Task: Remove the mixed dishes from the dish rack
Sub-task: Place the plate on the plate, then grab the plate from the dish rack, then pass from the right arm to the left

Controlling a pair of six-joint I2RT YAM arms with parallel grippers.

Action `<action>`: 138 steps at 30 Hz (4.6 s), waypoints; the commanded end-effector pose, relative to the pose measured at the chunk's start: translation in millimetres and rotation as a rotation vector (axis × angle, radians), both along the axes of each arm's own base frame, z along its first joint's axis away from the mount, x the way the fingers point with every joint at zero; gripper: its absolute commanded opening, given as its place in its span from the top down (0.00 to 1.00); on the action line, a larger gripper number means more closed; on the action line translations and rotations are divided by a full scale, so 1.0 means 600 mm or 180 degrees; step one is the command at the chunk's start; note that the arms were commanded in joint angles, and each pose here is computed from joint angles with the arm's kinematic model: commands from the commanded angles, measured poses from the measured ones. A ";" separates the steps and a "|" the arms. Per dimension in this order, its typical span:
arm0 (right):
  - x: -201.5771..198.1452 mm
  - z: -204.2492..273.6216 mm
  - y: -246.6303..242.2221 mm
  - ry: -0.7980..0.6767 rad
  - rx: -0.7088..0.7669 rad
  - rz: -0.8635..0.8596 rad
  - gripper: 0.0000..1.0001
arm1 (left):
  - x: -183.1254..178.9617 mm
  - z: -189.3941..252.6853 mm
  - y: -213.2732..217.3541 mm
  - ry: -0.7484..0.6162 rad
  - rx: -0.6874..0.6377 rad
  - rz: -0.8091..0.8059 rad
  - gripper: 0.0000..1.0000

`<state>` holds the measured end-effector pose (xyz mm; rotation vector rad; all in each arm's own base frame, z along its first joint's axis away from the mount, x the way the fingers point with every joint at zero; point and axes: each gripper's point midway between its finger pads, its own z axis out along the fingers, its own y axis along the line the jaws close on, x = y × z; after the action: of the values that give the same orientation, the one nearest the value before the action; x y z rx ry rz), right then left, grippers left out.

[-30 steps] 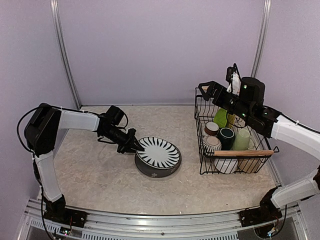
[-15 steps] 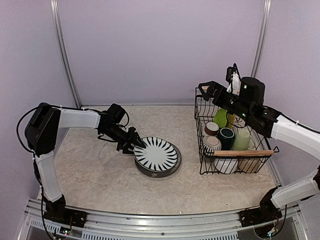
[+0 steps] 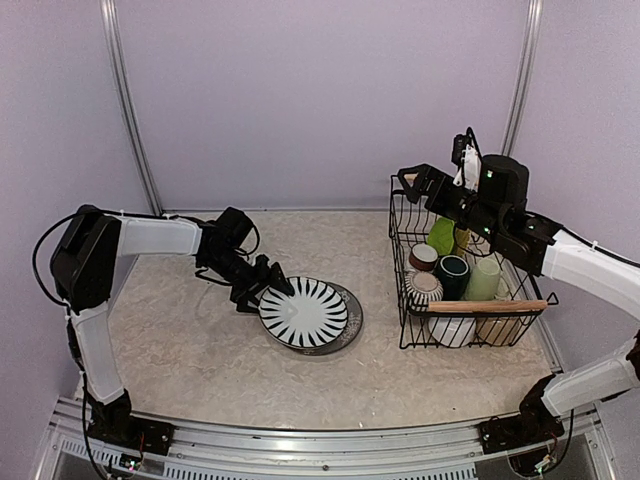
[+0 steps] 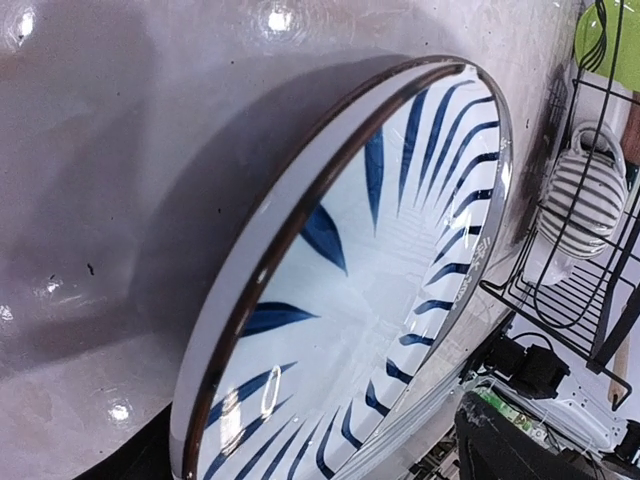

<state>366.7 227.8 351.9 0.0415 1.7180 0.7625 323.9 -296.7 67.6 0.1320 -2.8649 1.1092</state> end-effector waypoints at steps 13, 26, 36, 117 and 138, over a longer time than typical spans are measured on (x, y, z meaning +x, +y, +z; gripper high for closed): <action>0.007 -0.022 -0.025 0.0088 -0.0214 -0.0242 0.00 | 0.012 0.005 -0.001 -0.0369 0.0592 -0.0137 0.03; 0.008 -0.025 -0.026 0.0092 -0.0230 -0.0254 0.00 | -0.008 -0.008 -0.032 -0.0438 0.0897 -0.0585 0.01; 0.012 -0.037 -0.061 0.0213 -0.0504 -0.0579 0.00 | 0.018 0.019 0.004 -0.0784 0.1250 -0.0578 0.01; 0.038 0.022 -0.098 -0.0147 0.0439 0.0535 1.00 | 0.026 0.380 0.006 -0.1967 -0.1059 -0.0384 0.01; -0.002 0.002 0.320 0.0094 0.1166 0.2661 1.00 | 0.059 0.376 0.047 -0.1871 -0.1207 -0.0080 0.28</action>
<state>386.0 401.5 309.3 -0.3509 1.7443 1.5511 361.6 -266.5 291.3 -0.2632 -3.0616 1.8695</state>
